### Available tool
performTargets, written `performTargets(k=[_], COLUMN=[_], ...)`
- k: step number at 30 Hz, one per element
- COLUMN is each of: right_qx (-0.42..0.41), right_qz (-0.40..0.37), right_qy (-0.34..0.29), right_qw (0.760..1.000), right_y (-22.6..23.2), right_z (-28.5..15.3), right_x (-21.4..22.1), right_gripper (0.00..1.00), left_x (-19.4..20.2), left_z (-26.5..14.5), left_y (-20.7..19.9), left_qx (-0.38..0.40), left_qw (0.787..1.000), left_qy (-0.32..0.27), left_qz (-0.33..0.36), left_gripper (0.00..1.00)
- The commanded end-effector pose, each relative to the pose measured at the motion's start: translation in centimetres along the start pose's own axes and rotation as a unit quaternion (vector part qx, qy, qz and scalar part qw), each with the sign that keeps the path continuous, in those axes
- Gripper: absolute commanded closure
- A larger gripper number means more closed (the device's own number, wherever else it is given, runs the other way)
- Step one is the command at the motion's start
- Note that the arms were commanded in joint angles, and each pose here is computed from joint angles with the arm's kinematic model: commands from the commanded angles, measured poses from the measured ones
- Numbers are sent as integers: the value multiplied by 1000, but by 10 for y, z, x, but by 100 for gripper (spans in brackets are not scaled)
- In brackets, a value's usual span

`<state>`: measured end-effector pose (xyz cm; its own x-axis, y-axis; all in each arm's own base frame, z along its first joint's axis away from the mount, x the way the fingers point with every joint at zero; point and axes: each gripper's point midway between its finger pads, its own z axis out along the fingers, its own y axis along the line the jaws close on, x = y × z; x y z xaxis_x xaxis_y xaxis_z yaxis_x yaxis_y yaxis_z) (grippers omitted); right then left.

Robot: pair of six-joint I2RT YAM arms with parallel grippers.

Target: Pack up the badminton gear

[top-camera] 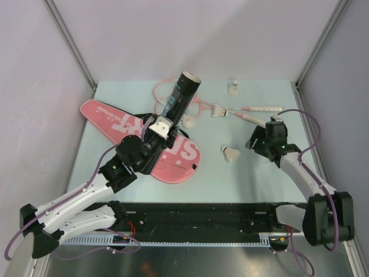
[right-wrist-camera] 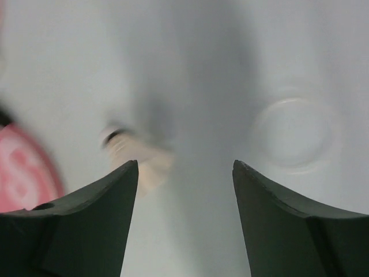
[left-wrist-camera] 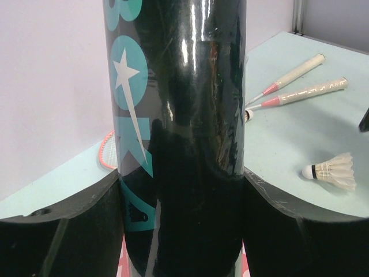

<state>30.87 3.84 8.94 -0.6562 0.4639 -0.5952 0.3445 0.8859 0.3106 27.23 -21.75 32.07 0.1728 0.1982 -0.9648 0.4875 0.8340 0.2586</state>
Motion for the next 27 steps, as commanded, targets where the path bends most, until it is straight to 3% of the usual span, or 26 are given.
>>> performTargets(k=[1,4,11,15,18,23,27], right_qx=[-166,-234,-262,-231,-216,-194,-188], right_qz=[14,65,96,106,105,89,64], right_qy=[-21,-25,-46,-47,-41,-50,-75], right_qw=[986,970,959,966,970,976,977], right_y=[77,99,126,122,119,114,112], right_z=[-41,-45,-29,-11,3,15,9], right_x=[11,26,37,43,49,53,41], right_gripper=[27,27,37,46,57,59,85], left_x=[-43,-42,-38,-38,-40,-38,-36], left_z=[-2,-2,0,0,-1,0,3], left_y=[11,12,10,10,9,8,4], left_qx=[-3,-4,-1,-2,1,4,13], left_qw=[997,997,998,998,998,998,998], left_qy=[-60,-59,-56,-55,-58,-56,-54], left_qz=[-41,-44,-41,-39,-38,-37,-35], left_gripper=[77,77,78,78,78,78,78])
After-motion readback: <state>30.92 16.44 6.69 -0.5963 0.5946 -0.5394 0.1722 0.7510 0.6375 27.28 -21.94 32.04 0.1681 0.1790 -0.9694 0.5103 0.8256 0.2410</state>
